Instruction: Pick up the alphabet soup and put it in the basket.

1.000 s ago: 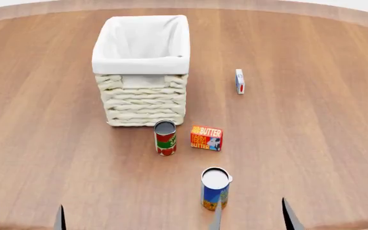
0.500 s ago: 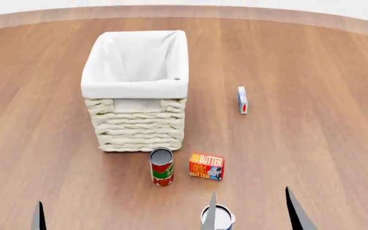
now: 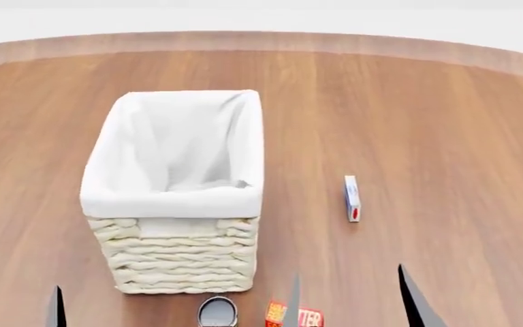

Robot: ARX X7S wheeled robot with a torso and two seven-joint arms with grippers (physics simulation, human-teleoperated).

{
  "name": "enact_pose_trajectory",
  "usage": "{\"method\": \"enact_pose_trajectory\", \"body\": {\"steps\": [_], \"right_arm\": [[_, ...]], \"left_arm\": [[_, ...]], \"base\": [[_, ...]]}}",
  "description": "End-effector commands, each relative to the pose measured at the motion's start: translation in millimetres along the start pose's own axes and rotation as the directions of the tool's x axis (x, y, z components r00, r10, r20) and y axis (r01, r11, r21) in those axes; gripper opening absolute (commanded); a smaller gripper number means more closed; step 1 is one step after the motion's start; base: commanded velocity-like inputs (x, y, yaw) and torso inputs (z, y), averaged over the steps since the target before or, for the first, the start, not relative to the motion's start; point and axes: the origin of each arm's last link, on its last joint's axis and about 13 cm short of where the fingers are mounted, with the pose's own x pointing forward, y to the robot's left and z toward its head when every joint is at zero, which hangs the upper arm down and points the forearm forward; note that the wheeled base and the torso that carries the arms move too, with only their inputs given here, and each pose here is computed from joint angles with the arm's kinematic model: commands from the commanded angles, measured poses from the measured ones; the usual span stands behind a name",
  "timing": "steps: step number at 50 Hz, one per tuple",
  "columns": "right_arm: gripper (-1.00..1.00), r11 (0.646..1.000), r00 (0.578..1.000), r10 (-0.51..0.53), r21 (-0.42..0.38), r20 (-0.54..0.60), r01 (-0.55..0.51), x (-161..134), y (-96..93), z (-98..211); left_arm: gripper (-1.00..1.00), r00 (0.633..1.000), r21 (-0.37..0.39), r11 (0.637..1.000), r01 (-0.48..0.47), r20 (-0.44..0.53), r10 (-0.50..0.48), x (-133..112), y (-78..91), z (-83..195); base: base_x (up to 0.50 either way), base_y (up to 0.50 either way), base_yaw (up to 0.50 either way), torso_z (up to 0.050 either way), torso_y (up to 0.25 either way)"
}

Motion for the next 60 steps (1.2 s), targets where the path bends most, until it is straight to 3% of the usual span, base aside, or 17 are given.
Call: {"method": "enact_pose_trajectory", "body": {"steps": [1,8,10,12,48,49,55,60], "right_arm": [[1.0,1.0,1.0,0.003,0.0,-0.004,-0.003,-0.5,0.2,-1.0],[1.0,0.999,1.0,0.002,0.041,0.01,-0.002,-0.7,-1.2,-0.8],[1.0,1.0,1.0,-0.007,-0.001,-0.003,0.007,-0.6,-1.2,-1.6],[1.0,1.0,1.0,-0.011,0.015,-0.009,0.011,-0.8,-2.0,-1.4],[1.0,1.0,1.0,-0.016,0.01,-0.017,0.016,0.2,-2.7,-3.9],[1.0,0.999,1.0,-0.017,0.045,0.003,0.017,0.5,-3.6,-2.5],[1.0,1.0,1.0,-0.019,0.016,-0.003,0.019,-0.7,-3.2,-2.2],[1.0,0.999,1.0,-0.001,0.041,-0.019,0.001,-0.6,-2.8,-2.7]], "left_arm": [[1.0,1.0,0.001,1.0,0.003,-0.004,-0.003,-0.3,0.0,-0.4],[1.0,1.0,0.001,1.0,-0.001,-0.009,0.001,0.0,0.4,-1.8],[1.0,1.0,0.001,1.0,-0.001,-0.009,0.001,0.0,0.4,-1.5],[1.0,1.0,0.004,1.0,-0.001,-0.012,0.001,0.1,0.1,-2.1],[1.0,1.0,0.011,1.0,0.005,-0.022,-0.005,0.8,-0.7,-3.6],[1.0,1.0,0.012,1.0,0.004,-0.02,-0.003,0.6,-0.5,-3.4],[1.0,1.0,0.013,1.0,0.004,-0.023,-0.004,0.6,-0.9,-4.4],[1.0,1.0,0.013,1.0,0.002,-0.024,-0.002,0.4,-0.3,-4.1]], "base": [[0.5,0.0,0.0,0.0,0.0],[0.36,0.0,0.0,0.0,0.002],[0.0,0.0,0.0,0.0,0.0],[0.0,0.1,0.0,0.0,0.0],[0.0,0.5,0.0,0.0,0.0],[0.0,0.0,0.0,0.0,0.0],[0.0,0.0,0.0,0.0,0.0],[0.0,-0.2,0.0,0.0,0.0]]}}
